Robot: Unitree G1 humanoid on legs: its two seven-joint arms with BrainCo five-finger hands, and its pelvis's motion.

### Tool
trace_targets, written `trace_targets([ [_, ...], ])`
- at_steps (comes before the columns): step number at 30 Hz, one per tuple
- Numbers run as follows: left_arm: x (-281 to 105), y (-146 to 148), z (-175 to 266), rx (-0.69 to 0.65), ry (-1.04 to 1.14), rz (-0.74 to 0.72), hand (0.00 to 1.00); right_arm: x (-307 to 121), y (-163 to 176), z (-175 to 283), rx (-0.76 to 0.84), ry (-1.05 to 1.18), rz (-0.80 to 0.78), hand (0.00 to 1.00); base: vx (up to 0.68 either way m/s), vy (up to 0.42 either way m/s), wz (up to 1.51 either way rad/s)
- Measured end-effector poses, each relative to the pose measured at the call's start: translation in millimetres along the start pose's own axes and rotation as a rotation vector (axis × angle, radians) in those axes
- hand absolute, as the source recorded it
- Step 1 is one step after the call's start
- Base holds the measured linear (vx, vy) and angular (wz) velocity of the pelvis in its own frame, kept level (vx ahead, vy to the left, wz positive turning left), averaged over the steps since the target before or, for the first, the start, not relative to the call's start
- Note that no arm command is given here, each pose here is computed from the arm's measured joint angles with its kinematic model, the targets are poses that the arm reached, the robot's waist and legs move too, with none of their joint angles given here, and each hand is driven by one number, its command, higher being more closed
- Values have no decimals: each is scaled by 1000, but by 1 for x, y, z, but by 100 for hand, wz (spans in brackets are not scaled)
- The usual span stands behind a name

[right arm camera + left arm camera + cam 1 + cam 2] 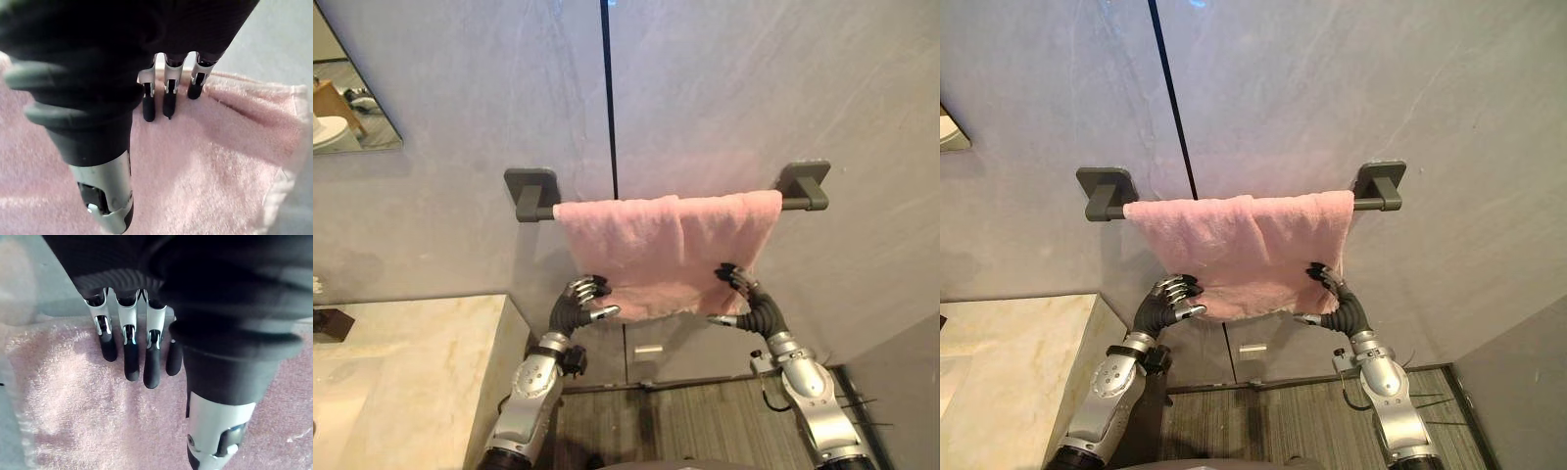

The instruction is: Organize washtable

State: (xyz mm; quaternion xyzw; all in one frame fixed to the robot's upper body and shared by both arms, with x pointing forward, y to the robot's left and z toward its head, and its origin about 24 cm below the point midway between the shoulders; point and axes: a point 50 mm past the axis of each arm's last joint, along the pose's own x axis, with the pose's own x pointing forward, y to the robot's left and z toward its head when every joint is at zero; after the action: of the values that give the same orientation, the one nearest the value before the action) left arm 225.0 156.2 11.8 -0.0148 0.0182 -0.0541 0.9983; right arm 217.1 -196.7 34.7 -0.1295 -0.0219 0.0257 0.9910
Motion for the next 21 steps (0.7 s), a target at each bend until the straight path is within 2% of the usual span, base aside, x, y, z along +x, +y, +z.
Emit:
trace_targets([
  [8, -16, 31, 2, -1, -15, 191, 0, -20, -24, 0, 45, 8, -194, 0, 0, 0, 0],
  [12, -23, 38, 0, 27, 0, 228, 0, -33, -33, -8, 58, 51, -280, 0, 0, -1, -1],
  [17, -34, 45, -7, 1, 28, 303, 0, -52, -44, -18, 58, 109, -370, 0, 0, 0, -1],
  [21, -45, 49, -16, 21, 70, 331, 0, -65, -46, -30, 11, 185, -386, 0, 0, 0, 0],
])
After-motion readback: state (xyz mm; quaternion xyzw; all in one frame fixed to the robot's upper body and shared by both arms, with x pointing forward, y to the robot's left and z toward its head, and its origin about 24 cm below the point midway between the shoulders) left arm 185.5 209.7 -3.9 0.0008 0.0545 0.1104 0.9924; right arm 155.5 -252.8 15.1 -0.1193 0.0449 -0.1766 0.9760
